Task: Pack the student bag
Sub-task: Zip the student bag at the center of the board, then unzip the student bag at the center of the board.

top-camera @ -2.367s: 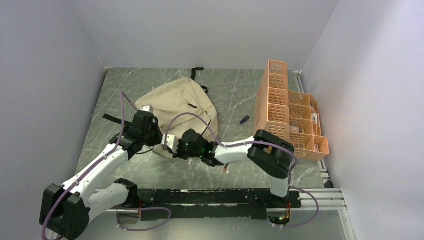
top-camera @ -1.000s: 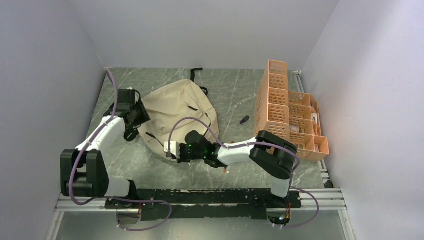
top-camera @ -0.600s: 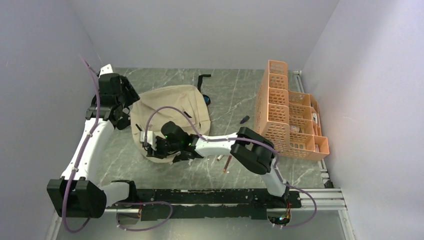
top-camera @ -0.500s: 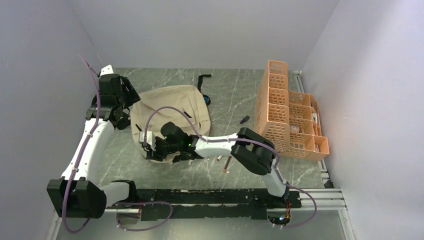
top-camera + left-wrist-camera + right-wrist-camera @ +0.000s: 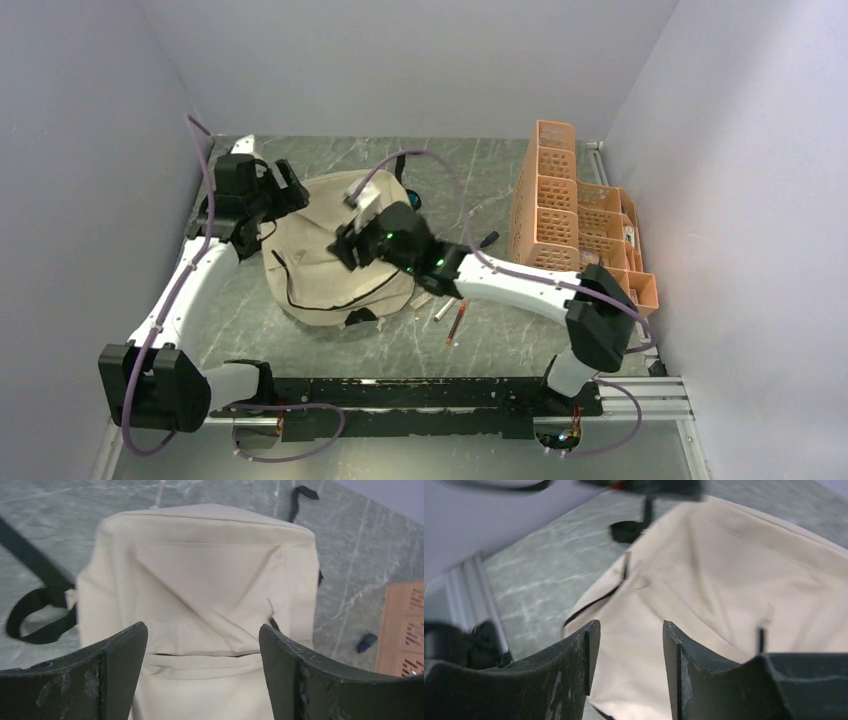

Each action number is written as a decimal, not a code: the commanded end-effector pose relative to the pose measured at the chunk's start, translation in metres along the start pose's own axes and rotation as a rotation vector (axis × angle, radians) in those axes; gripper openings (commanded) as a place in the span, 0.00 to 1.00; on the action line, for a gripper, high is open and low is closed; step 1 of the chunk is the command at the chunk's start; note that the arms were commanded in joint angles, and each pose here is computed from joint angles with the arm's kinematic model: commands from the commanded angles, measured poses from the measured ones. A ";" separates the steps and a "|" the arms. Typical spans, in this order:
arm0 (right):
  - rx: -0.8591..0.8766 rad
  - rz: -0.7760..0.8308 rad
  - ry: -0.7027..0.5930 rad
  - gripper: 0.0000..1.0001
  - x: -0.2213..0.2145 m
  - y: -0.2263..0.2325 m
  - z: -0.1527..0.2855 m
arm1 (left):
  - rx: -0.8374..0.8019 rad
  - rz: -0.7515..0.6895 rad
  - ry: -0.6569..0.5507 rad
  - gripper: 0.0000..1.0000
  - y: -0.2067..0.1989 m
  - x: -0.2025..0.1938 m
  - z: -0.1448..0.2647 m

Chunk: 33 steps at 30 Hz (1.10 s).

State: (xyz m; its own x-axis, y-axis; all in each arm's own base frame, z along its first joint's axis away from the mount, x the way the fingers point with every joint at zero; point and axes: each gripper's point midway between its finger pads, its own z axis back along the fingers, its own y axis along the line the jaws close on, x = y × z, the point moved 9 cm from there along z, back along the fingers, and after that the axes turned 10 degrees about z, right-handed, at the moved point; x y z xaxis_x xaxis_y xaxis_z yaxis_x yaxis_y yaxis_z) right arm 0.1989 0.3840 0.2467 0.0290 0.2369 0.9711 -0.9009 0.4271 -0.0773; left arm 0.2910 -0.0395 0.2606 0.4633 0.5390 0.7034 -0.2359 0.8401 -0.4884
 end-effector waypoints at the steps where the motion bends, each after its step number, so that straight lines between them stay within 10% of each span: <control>1: -0.312 -0.353 0.088 0.53 -0.023 -0.061 0.029 | -0.159 -0.064 0.008 0.85 -0.035 -0.011 -0.007; 7: -0.462 -0.616 0.184 0.52 -0.070 -0.123 0.047 | -0.224 -0.072 0.093 0.81 -0.080 -0.049 -0.027; 33: -0.321 -0.803 0.300 0.44 -0.138 -0.145 0.014 | 0.050 -0.015 0.264 0.58 -0.100 -0.129 -0.119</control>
State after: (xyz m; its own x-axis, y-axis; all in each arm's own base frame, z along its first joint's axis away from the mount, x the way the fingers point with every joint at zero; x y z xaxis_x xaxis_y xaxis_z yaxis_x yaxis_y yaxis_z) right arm 0.3207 0.2779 0.1292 0.7450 -0.0309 0.6663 -0.3967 0.7826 0.4798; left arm 0.3485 -0.1969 0.1505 0.6949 0.4829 0.5328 -0.2497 0.8569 -0.4509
